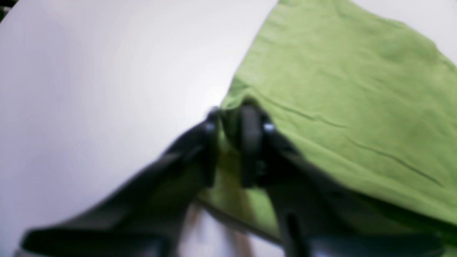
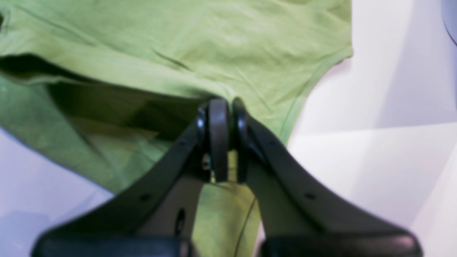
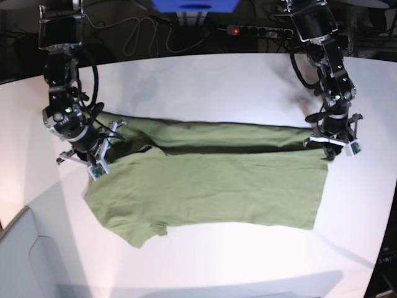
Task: Fold the T-shirt properly
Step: 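Pull the grasped shoulder edge over the shirt body with both grippers, then drag the folded edge back toward the robot with both grippers, then open both grippers and release the shirt edge, then reach both grippers to the hem corners of the shirt, then grasp the hem and fold it toward the collar with both grippers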
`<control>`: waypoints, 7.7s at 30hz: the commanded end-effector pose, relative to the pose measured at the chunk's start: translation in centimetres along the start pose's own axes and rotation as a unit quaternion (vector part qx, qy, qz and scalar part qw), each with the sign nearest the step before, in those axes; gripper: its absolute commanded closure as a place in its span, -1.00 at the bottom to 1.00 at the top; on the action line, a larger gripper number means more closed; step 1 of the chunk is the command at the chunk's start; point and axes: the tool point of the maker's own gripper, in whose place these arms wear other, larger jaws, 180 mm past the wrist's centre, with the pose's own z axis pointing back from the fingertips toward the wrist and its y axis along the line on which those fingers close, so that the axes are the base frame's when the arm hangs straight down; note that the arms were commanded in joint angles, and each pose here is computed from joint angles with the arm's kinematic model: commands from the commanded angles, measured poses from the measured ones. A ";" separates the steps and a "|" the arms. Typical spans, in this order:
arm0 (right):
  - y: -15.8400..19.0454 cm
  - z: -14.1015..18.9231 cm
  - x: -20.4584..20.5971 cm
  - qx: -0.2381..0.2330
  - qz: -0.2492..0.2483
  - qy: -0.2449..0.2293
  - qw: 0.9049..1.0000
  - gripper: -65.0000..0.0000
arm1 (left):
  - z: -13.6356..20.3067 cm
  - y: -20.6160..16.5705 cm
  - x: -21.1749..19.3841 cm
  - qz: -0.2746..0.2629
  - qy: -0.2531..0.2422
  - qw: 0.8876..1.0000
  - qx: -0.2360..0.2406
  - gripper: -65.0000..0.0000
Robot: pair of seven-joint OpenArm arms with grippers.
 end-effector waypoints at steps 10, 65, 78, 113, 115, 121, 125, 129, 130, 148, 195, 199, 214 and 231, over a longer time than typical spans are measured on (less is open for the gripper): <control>-0.7 0.3 1.2 -0.006 0.005 -0.022 1.000 0.00 | 0.2 0.2 2.9 -0.005 -0.043 0.999 -0.001 -0.21; 0.9 3.7 -13.2 0.015 -0.063 0.115 0.991 1.00 | 0.7 3.8 -6.8 0.004 0.074 0.997 0.034 1.00; -0.7 7.1 -15.4 0.004 0.000 0.150 0.989 1.00 | 8.3 2.7 -10.0 -0.011 0.093 0.995 0.025 1.00; -3.4 12.4 -15.3 -0.060 0.007 0.148 0.987 -0.07 | 16.7 3.4 -9.1 -0.062 0.099 0.993 0.027 0.48; -3.7 13.0 -14.4 -0.075 0.003 0.135 0.988 -0.20 | 16.9 2.9 -7.8 -0.067 0.082 0.994 0.021 0.45; -4.7 14.0 -11.0 -0.096 0.022 0.090 0.991 -0.21 | 17.7 1.7 -4.6 -0.079 0.044 0.996 0.010 0.22; -5.4 12.5 -7.0 -0.094 0.041 0.038 0.994 -0.21 | 16.5 0.9 -2.7 -0.077 0.012 0.997 0.002 0.10; -5.9 9.6 -2.3 -0.087 0.045 -0.006 0.995 -0.21 | 14.4 -0.6 0.6 -0.065 -0.041 0.997 -0.007 0.09; -6.3 8.7 -1.2 -0.085 0.045 -0.010 0.995 -0.21 | 13.9 -1.0 1.4 -0.060 -0.055 0.997 -0.010 0.09; -5.1 -9.6 11.3 0.100 -0.089 -0.102 0.986 -0.22 | 2.9 -1.5 5.1 -0.022 -0.021 0.999 -0.014 0.09; -5.9 -11.4 8.2 0.059 -0.161 -0.112 0.979 -0.22 | -6.3 -4.9 -1.9 -0.030 0.045 0.997 -0.053 0.98; -5.0 -11.9 6.4 0.049 -0.123 -0.093 0.987 -0.22 | -6.2 -4.8 -2.2 -0.031 0.049 0.997 -0.052 0.98; -4.1 -12.6 4.0 0.013 -0.059 -0.065 0.996 0.46 | -5.8 -4.2 -3.4 -0.034 0.058 0.996 -0.049 0.98; -4.8 -8.1 7.5 -0.031 -0.009 -0.130 0.991 1.00 | -4.0 -5.8 1.8 -0.041 -0.014 0.997 -0.069 0.98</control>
